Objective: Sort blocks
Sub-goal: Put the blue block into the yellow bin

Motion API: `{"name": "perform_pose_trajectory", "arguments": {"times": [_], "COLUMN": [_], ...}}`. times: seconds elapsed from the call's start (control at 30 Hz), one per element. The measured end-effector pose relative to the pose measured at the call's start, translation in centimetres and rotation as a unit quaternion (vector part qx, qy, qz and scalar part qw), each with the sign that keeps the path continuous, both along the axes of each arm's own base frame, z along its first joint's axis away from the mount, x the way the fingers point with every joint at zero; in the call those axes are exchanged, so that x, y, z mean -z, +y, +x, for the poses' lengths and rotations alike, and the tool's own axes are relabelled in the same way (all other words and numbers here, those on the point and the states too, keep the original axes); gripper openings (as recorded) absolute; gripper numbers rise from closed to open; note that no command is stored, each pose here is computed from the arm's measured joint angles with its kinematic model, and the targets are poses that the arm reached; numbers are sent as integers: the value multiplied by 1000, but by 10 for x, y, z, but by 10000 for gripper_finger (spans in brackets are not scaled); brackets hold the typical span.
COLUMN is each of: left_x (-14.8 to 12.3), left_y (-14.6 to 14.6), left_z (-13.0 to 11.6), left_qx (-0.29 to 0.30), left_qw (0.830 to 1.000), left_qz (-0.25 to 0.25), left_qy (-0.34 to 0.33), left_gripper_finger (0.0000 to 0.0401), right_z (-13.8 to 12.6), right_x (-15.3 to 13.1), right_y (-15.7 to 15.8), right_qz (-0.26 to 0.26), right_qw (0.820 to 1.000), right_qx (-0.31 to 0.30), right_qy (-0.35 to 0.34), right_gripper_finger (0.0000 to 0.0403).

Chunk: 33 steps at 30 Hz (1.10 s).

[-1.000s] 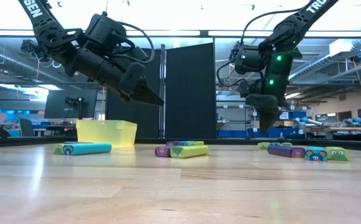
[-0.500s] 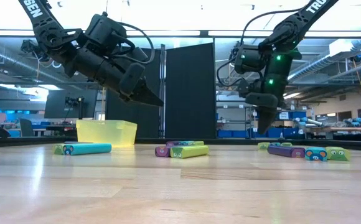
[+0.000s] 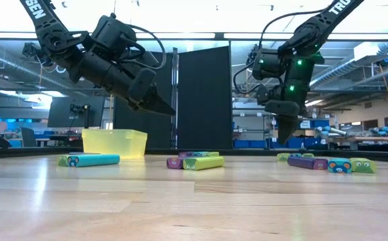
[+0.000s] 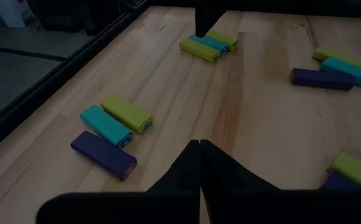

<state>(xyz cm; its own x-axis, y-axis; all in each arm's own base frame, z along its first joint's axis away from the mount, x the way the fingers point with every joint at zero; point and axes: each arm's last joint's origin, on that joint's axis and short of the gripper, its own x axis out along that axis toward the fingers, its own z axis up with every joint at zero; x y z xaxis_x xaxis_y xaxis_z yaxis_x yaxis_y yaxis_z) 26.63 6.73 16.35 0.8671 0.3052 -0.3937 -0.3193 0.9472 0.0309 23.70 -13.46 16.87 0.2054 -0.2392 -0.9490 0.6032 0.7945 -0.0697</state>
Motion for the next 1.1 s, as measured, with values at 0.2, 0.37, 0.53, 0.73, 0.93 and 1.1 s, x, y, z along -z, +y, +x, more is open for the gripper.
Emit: {"name": "perform_pose_trajectory", "arguments": {"times": [0.2,0.37,0.53,0.73,0.93,1.1], "left_x": [-10,-34,-48,-54,-56,-54], "left_y": [12,35,61,82,79,69], "left_z": [-6,-16,-26,-36,-31,-26], "left_qx": [-45,-68,-94,-114,-76,-48], "left_qw": [999,997,992,988,995,999], "left_qz": [8,8,2,-14,-18,-10], "left_qy": [9,45,87,102,53,-6], "left_gripper_finger": [7,4,3,4,4,4], "right_z": [0,0,0,3,8,4], "right_x": [0,0,0,-4,-40,-74], "right_y": [0,0,1,8,49,105], "right_qz": [-4,-1,11,51,84,117], "right_qw": [1000,999,999,995,989,988], "right_qx": [-21,-42,-54,-87,-113,-83], "right_qy": [5,5,1,-25,-34,-61], "right_gripper_finger": [15,14,14,14,14,13]}}
